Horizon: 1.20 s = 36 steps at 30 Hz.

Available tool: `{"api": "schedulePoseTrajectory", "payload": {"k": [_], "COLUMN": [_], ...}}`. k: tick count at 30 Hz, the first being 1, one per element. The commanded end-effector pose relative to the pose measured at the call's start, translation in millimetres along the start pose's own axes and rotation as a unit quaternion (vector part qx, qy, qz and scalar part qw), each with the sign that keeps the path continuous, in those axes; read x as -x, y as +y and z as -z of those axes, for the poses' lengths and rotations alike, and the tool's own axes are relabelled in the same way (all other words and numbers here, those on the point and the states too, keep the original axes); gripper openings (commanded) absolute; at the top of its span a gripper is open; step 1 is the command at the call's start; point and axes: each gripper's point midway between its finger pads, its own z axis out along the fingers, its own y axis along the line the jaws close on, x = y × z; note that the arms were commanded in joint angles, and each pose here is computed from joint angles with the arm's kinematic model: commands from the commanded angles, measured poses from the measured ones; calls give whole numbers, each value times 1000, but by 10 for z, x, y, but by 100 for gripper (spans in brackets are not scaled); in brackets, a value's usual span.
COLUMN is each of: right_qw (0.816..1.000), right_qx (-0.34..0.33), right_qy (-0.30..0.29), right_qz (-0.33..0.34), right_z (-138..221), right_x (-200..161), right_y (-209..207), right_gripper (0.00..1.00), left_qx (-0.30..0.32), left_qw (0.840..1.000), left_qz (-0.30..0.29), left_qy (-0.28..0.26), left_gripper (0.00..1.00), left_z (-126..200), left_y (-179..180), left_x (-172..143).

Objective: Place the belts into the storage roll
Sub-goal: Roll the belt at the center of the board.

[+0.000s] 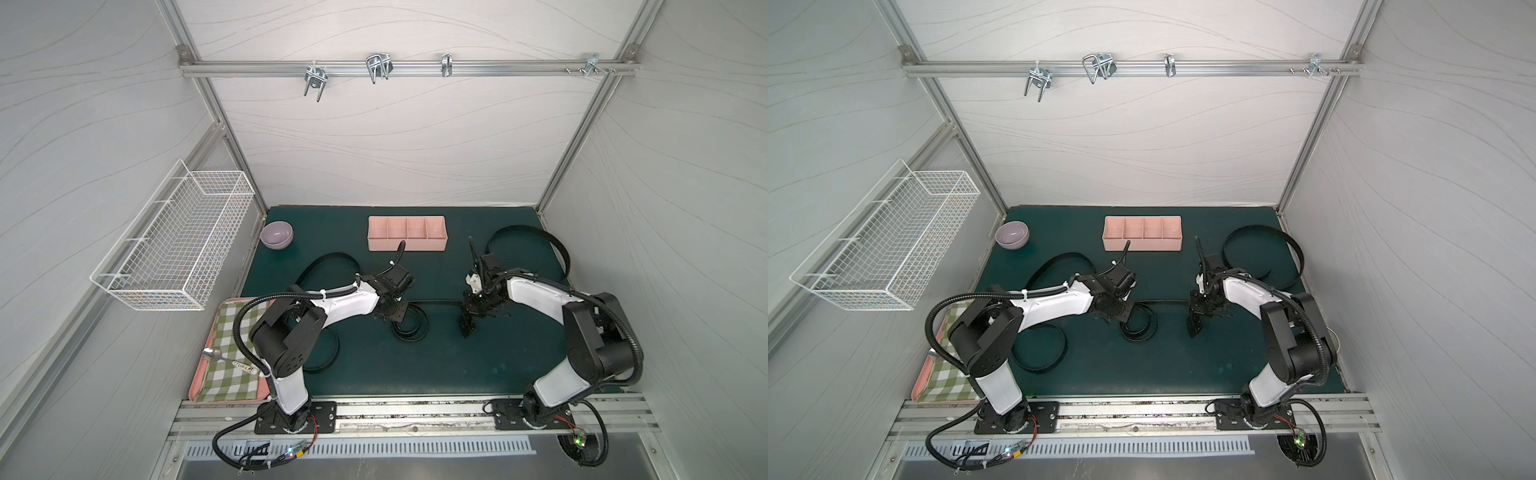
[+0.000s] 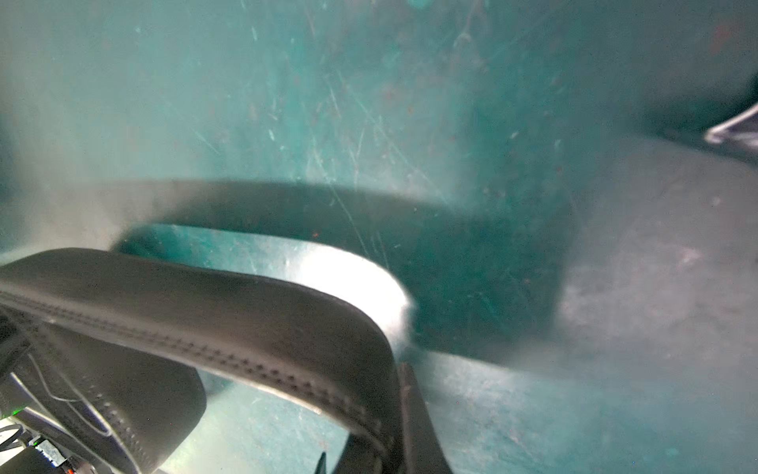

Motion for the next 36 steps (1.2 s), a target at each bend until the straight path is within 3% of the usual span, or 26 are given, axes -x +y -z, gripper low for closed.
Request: {"api": "schedulePoseTrajectory", "payload": {"k": [1,36], "right_qw": [995,992], "right_qx": [-83,-99], "right_qy": [12,3], "right_qz": [-48,-83], "right_z": [51,97], "right_x": [-42,142], "right_y": [-455,-731], "right_gripper": [0,0], "left_qx": [95,106], "left_qw": [993,991], "left_qz": [18,26], "left_qy": [69,82], "left_gripper": [12,13], "left_z": [16,21], "left_y": [485,597], "left_x": [-423,-693]}}
